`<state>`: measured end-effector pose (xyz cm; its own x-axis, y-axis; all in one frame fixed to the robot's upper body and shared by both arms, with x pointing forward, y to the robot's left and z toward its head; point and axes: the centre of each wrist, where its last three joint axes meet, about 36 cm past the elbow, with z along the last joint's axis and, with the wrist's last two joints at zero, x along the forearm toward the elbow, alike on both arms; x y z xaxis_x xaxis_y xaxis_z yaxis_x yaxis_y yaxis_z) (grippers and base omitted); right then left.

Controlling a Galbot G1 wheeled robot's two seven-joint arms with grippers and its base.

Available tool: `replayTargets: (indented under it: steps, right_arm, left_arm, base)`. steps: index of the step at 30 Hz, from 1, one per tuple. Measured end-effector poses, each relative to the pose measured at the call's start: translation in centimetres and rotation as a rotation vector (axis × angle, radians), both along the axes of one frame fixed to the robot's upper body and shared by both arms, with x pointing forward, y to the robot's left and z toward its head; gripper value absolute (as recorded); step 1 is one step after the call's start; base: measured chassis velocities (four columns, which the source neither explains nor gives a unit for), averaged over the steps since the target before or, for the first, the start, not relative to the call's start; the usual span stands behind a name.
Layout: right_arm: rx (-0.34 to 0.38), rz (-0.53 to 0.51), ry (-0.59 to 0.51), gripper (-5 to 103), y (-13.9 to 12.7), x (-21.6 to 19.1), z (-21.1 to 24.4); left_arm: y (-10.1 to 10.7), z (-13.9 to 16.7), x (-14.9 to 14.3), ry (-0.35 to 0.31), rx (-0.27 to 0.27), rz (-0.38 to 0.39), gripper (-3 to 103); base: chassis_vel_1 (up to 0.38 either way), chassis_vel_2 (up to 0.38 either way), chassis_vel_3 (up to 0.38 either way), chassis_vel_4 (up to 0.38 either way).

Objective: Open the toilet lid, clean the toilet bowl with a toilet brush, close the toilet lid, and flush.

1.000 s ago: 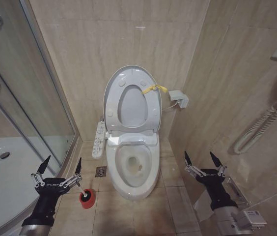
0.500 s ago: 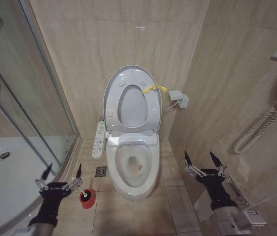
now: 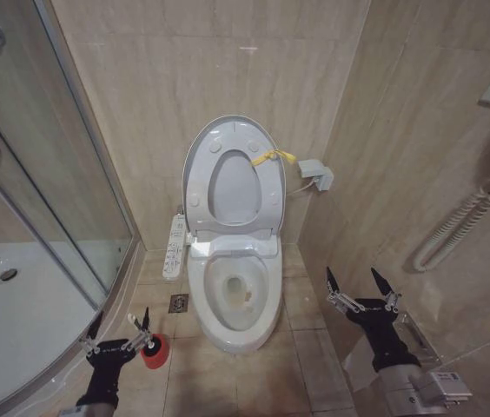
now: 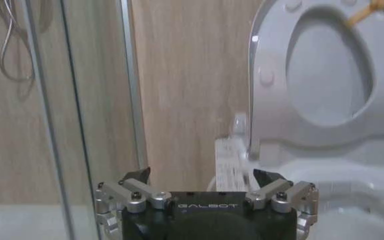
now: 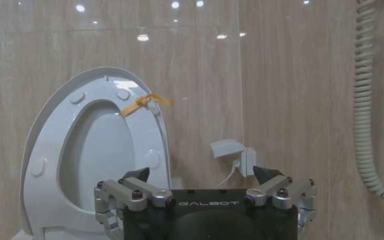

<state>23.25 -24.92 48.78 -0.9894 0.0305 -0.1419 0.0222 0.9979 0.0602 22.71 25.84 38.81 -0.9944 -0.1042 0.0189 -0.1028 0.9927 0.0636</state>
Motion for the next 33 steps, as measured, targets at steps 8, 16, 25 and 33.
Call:
replayTargets:
  steps: [8, 16, 25, 33]
  right_arm:
    - [0.000, 0.000, 0.000, 100, 0.0, 0.0, 0.0]
    - [0.000, 0.000, 0.000, 100, 0.0, 0.0, 0.0]
    - [0.000, 0.000, 0.000, 100, 0.0, 0.0, 0.0]
    - [0.000, 0.000, 0.000, 100, 0.0, 0.0, 0.0]
  left_arm:
    - [2.5, -6.7, -0.3, 0.021, 0.024, 0.010, 100]
    - [3.6, -11.6, 0.2, 0.107, -0.023, 0.075, 100]
    - [7.6, -17.6, 6.4, 0.072, 0.008, 0.105, 100]
    - [10.3, -21.0, 9.8, 0.091, 0.050, 0.052, 100]
  base:
    - [0.000, 0.000, 0.000, 0.000]
    - [0.000, 0.000, 0.000, 0.000]
    - [0.000, 0.000, 0.000, 0.000]
    - [0.000, 0.000, 0.000, 0.000]
